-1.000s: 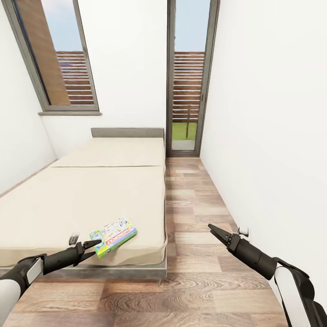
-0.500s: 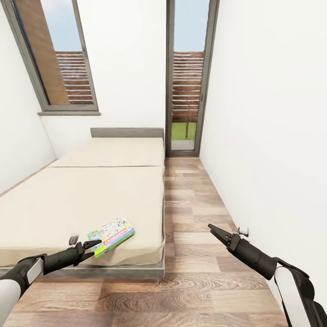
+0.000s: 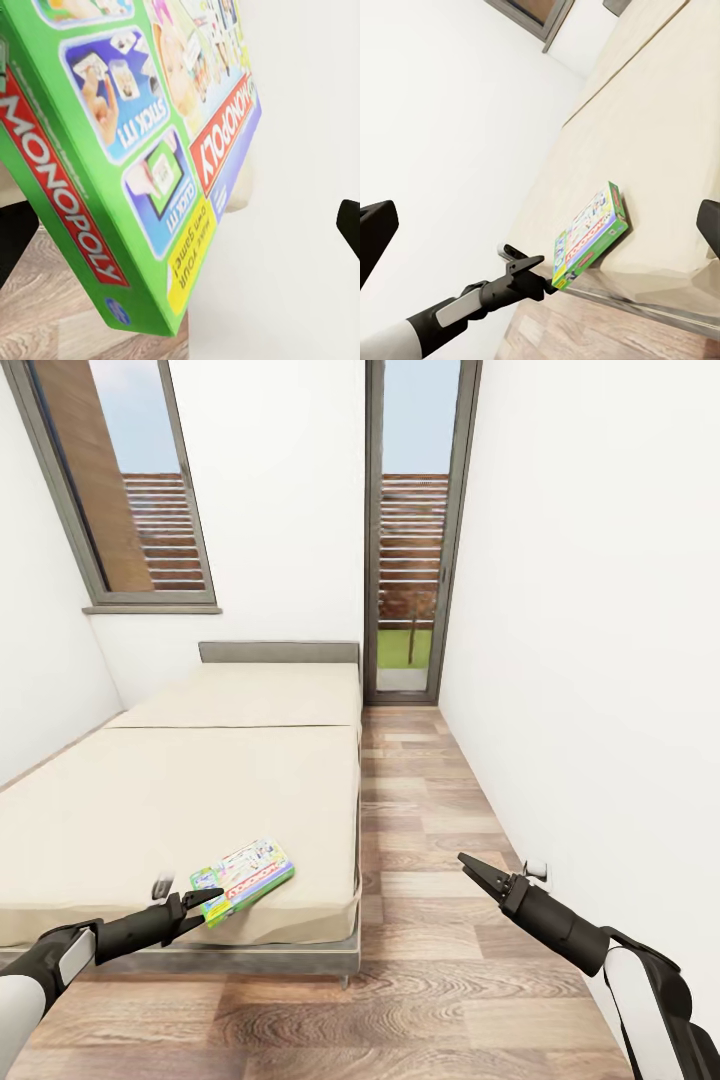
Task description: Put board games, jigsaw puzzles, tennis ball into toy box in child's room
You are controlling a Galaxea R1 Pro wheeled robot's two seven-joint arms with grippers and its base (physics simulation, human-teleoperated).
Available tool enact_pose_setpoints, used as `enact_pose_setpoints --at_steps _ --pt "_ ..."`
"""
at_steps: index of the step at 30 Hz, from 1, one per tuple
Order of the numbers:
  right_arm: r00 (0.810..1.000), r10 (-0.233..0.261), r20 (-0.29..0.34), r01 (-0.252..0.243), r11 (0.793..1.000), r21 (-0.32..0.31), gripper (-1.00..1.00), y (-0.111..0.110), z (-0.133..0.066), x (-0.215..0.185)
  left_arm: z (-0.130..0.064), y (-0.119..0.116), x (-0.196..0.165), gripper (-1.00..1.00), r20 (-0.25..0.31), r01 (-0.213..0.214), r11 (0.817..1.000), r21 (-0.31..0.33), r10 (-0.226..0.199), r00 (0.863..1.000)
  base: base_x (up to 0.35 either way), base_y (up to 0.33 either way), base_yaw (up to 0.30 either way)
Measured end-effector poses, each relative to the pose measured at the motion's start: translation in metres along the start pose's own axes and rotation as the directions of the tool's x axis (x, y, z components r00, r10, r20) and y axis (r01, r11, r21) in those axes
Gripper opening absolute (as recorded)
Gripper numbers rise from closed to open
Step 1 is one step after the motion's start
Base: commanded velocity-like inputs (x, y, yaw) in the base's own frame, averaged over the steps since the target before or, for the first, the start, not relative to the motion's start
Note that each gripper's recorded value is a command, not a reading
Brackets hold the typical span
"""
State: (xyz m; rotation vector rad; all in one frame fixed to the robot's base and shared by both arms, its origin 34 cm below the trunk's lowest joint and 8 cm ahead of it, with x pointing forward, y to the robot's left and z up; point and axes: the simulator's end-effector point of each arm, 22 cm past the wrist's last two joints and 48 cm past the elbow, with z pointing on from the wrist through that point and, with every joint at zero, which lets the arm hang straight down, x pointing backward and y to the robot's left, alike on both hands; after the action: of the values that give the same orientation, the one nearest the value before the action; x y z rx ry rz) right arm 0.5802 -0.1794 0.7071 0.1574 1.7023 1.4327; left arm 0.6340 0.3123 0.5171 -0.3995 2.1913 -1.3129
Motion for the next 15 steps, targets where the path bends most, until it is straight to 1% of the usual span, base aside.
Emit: enact_pose_setpoints --at_steps 4,5,13,15 --pt "1.000 0.000 0.000 0.000 1.000 0.000 1.00 0.0000 0.0000 0.0000 0.0001 -0.0001 0.0001 1.00 0.000 0.000 1.000 0.000 0.000 1.000 0.000 0.000 0.000" --pt "1.000 0.000 0.000 0.000 1.000 0.000 1.00 0.0000 0.0000 0.0000 0.0001 0.0000 0.0001 -1.00 0.000 0.000 1.000 0.000 0.000 1.000 0.000 0.000 0.000" --pt "1.000 -0.001 0.000 0.001 1.000 0.001 1.00 -0.0002 -0.0003 -0.0002 -0.0002 -0.0018 -0.0018 -1.00 0.007 0.011 1.000 0.008 -0.011 1.000 0.000 0.000 0.000" --pt "1.000 -0.001 0.000 0.001 1.000 0.001 1.00 -0.0002 -0.0002 -0.0001 0.0000 -0.0005 -0.0002 -1.00 0.001 0.003 1.000 0.002 -0.003 1.000 0.000 0.000 0.000"
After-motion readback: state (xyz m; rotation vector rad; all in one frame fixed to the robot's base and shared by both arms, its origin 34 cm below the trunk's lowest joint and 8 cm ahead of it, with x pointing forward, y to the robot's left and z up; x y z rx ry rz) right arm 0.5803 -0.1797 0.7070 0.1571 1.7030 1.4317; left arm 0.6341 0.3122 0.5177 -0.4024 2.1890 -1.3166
